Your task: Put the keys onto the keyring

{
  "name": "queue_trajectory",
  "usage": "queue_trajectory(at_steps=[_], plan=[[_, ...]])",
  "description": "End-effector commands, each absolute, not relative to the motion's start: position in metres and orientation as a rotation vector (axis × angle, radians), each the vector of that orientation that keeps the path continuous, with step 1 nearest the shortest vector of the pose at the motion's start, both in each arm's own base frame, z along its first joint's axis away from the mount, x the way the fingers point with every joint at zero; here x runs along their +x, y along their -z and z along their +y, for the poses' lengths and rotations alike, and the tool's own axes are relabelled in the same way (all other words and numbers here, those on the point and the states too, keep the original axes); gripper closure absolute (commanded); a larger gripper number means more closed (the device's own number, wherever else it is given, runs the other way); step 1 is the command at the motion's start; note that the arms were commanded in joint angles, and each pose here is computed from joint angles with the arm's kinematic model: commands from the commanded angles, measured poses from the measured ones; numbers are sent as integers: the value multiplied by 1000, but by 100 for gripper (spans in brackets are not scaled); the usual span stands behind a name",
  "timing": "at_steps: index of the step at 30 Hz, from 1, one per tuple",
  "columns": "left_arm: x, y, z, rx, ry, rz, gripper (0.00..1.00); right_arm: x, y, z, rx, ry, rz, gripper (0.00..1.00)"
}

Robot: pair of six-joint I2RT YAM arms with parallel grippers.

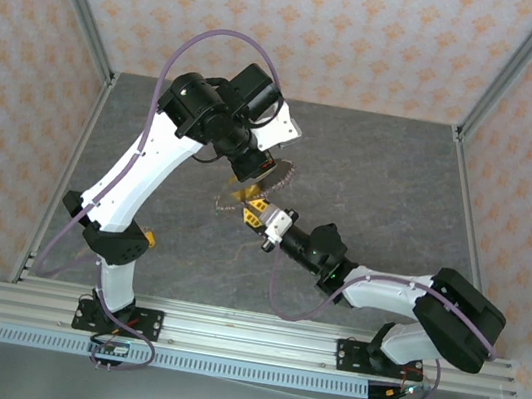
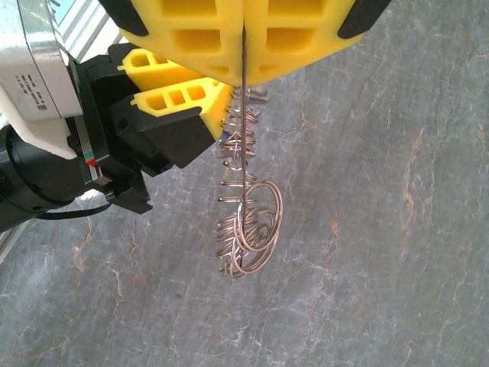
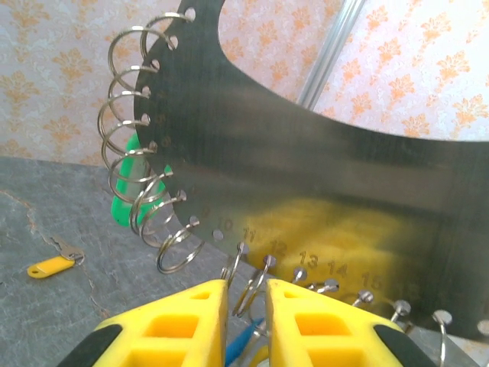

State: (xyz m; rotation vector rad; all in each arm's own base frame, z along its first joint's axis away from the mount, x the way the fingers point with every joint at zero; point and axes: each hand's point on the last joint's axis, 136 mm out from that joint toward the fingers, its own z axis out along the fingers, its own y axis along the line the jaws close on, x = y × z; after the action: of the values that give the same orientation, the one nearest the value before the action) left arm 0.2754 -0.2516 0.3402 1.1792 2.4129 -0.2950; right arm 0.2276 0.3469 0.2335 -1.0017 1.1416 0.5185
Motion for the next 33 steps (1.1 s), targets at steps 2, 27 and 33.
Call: queue_trajectory(at_steps=[2,27,33], plan=[[269,-344,-247,1192,269,2414,100,225,-246,353,-984,-560,1104,81],[270,-346,-249,1182,273,2407,100,243,-249,353,-894,-512,1122,89],[279,-344,-244,1132,216,2414,100,244,-243,351,-894,-508,1148,100]])
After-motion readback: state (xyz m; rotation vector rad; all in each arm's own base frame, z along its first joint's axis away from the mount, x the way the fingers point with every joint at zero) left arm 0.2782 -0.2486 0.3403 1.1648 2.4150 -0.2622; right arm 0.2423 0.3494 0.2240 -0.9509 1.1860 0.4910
